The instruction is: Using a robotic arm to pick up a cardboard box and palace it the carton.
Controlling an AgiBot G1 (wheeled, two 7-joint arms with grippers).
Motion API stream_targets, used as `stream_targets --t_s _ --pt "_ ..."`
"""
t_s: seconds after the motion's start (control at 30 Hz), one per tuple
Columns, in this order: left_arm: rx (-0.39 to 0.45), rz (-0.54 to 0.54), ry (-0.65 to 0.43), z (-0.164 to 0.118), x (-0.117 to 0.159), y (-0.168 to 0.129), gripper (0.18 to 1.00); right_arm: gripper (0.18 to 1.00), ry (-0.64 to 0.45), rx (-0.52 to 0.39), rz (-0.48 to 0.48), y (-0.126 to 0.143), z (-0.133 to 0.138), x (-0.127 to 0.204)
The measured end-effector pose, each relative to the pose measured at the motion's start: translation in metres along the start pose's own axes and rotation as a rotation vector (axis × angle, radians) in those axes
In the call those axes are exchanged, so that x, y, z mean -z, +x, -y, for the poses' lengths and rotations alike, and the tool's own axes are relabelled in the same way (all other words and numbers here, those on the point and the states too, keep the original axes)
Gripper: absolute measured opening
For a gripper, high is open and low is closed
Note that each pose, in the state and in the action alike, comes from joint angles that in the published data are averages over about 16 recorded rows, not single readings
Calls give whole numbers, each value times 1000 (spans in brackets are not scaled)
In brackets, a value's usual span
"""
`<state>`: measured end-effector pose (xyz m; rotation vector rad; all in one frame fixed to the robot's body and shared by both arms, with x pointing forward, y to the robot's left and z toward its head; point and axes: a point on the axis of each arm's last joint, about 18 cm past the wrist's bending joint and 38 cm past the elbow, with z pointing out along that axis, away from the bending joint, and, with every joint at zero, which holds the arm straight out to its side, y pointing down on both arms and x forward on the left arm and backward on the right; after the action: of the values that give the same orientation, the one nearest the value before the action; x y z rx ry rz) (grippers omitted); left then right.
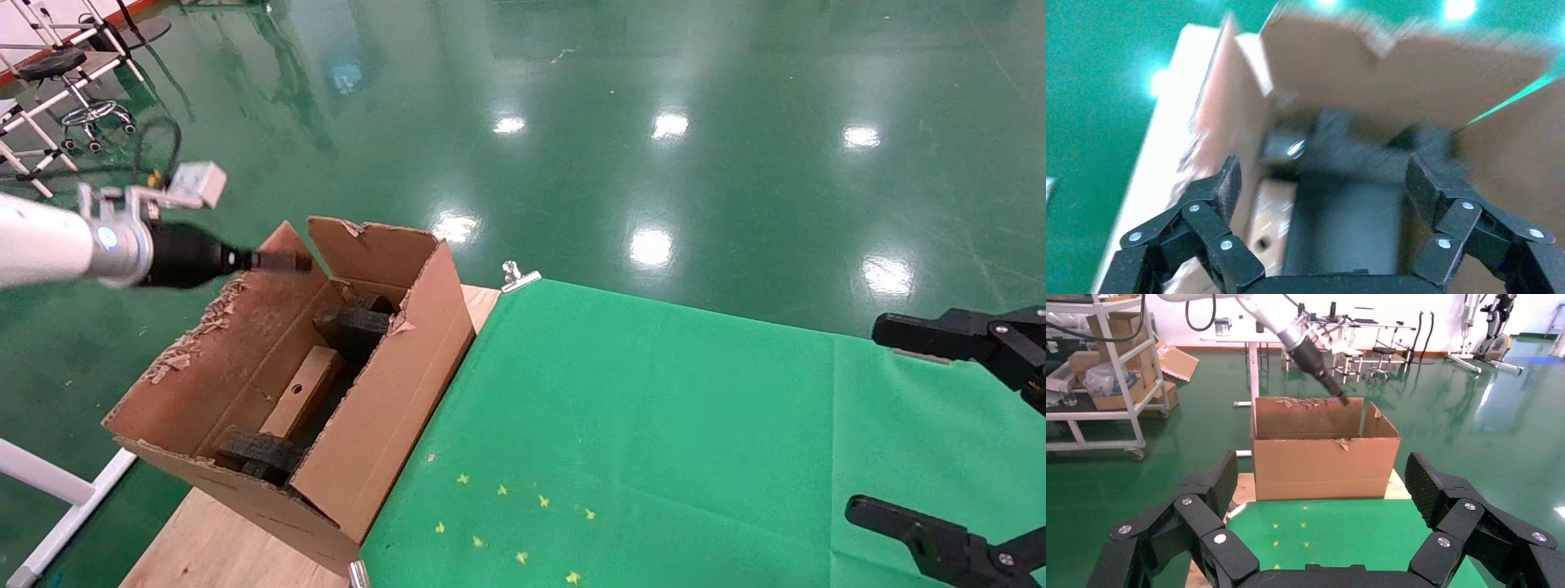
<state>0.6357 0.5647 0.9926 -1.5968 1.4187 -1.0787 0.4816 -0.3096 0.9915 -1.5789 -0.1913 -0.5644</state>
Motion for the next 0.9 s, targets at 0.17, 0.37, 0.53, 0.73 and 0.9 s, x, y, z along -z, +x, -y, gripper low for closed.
stream_targets --t_s 0.17,0.37,0.53,0.73,0.9 --pt "56 -145 62 21 20 21 957 1001 0 0 0 0 0 0" --pt "99 -306 107 35 41 43 989 1001 0 0 0 0 0 0" --pt "111 -380 124 39 50 53 999 1001 0 0 0 0 0 0" --pt "93 -424 134 40 52 62 1001 1001 0 0 -1 0 0 0" --pt "47 -455 144 37 50 71 1001 1001 0 0 -1 0 0 0"
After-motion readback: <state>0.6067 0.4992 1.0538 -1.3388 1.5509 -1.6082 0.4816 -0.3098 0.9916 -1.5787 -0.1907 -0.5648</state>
